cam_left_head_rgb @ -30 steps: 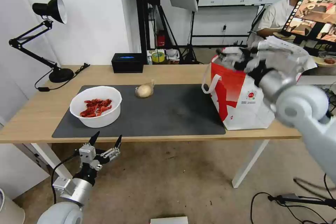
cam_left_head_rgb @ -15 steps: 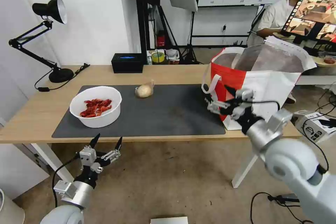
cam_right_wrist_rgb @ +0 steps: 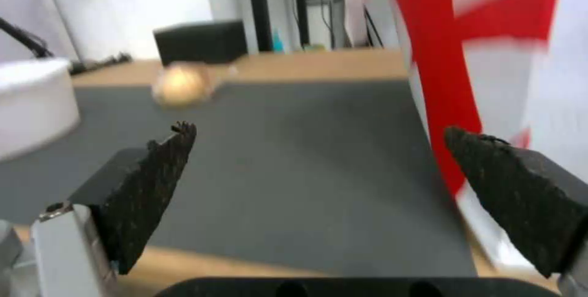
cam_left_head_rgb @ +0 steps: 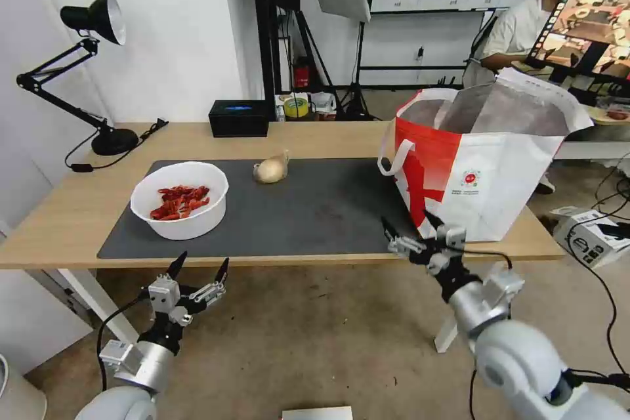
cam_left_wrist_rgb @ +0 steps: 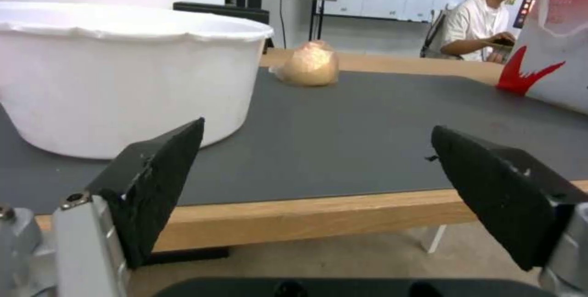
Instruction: Pick up the trash from the table and place it into the takeout bag.
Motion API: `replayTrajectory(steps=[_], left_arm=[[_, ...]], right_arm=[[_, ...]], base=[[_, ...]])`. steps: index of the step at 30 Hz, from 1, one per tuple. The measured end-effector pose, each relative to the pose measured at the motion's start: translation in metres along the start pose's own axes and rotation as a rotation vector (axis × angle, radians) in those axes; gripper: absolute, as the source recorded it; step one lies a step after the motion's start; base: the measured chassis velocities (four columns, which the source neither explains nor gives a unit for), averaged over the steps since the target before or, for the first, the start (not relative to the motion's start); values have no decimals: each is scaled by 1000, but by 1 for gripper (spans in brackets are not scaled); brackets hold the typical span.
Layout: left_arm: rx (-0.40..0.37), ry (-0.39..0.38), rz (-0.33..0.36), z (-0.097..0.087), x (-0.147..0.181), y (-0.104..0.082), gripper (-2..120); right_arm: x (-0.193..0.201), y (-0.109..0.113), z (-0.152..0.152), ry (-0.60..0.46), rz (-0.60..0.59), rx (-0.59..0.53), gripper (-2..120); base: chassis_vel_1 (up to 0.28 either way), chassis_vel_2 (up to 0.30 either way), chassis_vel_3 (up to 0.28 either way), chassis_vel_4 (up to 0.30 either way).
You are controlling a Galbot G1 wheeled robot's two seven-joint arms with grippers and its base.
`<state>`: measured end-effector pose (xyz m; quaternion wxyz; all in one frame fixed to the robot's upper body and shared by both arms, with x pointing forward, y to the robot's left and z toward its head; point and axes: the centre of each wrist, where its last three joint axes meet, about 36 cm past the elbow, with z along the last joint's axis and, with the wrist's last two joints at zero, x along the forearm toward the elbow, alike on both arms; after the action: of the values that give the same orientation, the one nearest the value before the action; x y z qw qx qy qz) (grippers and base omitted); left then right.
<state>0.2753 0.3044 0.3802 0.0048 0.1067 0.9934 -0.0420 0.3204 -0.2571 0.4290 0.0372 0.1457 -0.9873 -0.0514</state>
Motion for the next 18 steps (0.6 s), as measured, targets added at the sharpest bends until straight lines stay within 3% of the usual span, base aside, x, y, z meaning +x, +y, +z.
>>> replayTrajectory(steps=[5,18], left_arm=[[2,1,0,2,0,-1,100],[2,5,-3,5,-1,1,100]], right_arm=[[8,1,27,32,20,11,100],[10,6,39,65,11,16,100]], base=[[0,0,0,0],[0,0,0,0]])
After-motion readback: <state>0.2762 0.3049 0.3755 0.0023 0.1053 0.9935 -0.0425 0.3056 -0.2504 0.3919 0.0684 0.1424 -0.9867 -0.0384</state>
